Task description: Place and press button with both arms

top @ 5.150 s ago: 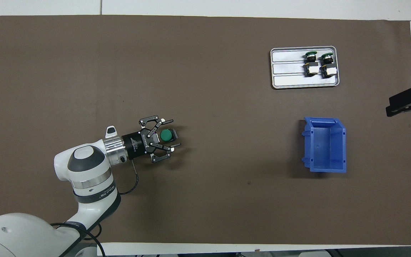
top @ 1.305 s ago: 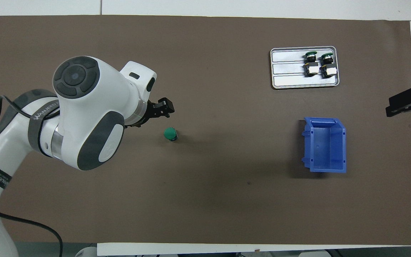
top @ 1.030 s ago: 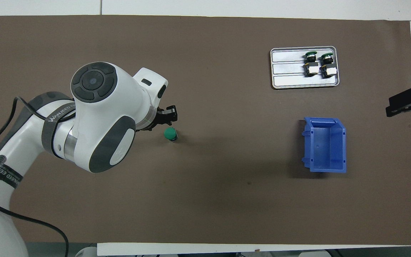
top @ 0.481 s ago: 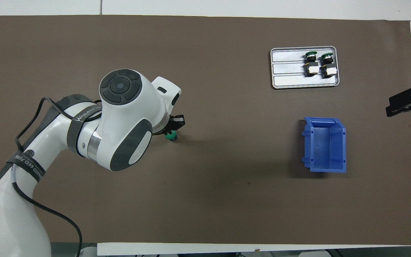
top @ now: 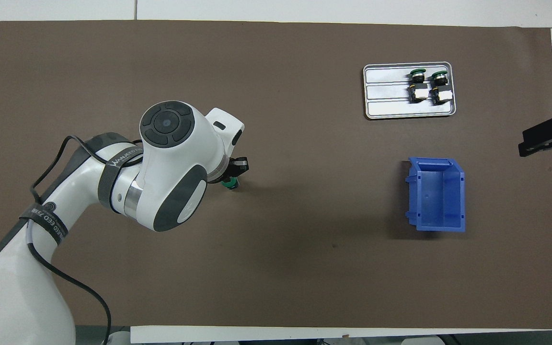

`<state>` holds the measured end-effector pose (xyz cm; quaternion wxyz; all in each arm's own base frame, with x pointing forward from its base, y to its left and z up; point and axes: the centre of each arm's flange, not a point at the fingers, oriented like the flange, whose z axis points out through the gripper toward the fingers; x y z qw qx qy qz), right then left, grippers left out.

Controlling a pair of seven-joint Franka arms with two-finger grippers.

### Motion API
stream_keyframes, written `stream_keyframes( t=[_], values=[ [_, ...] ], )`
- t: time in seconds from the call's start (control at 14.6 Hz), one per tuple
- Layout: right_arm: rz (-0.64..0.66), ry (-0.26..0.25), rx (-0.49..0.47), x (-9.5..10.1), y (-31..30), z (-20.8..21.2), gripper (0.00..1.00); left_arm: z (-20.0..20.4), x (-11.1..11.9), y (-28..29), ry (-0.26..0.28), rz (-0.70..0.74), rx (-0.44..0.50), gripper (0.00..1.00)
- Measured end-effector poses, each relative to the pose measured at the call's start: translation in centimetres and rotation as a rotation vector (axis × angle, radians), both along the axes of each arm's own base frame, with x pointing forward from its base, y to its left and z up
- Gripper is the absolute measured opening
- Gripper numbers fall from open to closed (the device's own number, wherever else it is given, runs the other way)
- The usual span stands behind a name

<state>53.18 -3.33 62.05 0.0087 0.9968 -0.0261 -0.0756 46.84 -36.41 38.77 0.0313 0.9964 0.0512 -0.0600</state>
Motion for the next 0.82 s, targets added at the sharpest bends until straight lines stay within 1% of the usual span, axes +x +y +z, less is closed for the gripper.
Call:
stream_keyframes(
  t=[0.21, 0.55, 0.82],
  values=[
    [0.000, 0.000, 0.000, 0.0, 0.0, 0.0, 1.00, -0.3, 0.0, 0.1, -0.004, 0.002, -0.002, 0.01],
    [0.000, 0.000, 0.000, 0.0, 0.0, 0.0, 1.00, -1.3, -0.1, 0.3, -0.021, 0.007, -0.010, 0.01],
    [0.000, 0.000, 0.000, 0.0, 0.0, 0.0, 1.00, -1.7, -0.2, 0.5, -0.024, 0.008, -0.010, 0.01]
  ],
)
